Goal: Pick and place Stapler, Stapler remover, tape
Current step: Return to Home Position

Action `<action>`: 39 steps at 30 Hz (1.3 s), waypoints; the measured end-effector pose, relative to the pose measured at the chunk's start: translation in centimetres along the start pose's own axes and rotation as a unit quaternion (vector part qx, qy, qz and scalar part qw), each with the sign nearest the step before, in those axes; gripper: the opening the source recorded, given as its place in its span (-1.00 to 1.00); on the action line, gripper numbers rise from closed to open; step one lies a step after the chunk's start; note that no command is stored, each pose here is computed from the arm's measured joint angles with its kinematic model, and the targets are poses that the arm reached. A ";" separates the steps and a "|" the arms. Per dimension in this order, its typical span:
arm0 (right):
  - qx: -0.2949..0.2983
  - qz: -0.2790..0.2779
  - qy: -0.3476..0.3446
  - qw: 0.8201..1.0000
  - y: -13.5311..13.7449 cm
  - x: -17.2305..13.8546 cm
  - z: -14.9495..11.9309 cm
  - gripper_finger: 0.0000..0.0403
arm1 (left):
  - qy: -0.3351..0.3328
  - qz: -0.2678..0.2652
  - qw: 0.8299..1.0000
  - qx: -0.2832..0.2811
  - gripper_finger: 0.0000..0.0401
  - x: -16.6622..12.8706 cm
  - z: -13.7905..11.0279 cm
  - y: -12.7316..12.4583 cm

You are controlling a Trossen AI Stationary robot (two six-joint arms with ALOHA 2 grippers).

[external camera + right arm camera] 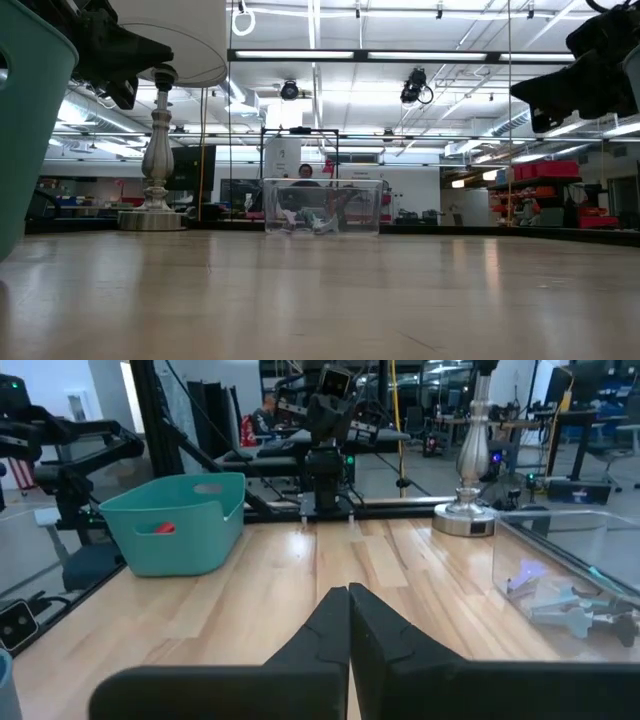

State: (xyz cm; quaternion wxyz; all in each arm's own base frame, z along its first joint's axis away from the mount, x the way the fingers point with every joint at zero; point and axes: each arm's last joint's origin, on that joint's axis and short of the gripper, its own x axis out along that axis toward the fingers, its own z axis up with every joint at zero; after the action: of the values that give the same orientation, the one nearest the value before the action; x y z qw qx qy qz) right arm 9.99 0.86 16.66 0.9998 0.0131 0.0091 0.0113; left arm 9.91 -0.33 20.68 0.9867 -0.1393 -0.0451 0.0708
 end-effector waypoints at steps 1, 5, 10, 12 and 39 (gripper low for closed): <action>-0.002 0.000 -0.003 1.000 0.0 0.0 0.0 -0.99 | 0.000 0.000 1.000 0.000 -0.91 0.0 0.0 0.0; -0.006 0.001 -0.014 1.000 0.0 -0.2 0.2 -0.99 | 0.000 0.000 1.000 0.000 -0.91 0.0 0.0 0.0; -0.004 0.002 -0.026 1.000 0.0 -0.3 0.4 -0.99 | 0.000 0.000 1.000 0.000 -0.91 0.0 0.0 0.0; -0.004 0.002 -0.029 1.000 0.0 -0.4 0.4 -0.99 | 0.000 0.000 1.000 0.000 -0.91 0.0 0.0 0.0; -0.003 0.011 -0.026 1.000 0.0 -0.3 0.4 -0.93 | 0.000 0.000 1.000 0.000 -0.91 0.0 0.0 0.0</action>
State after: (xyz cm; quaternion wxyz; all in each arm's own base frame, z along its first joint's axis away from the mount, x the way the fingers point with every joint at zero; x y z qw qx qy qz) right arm 9.65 0.88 17.07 0.9996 0.0106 -0.0166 0.0225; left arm 9.91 -0.33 20.68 0.9867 -0.1392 -0.0448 0.0707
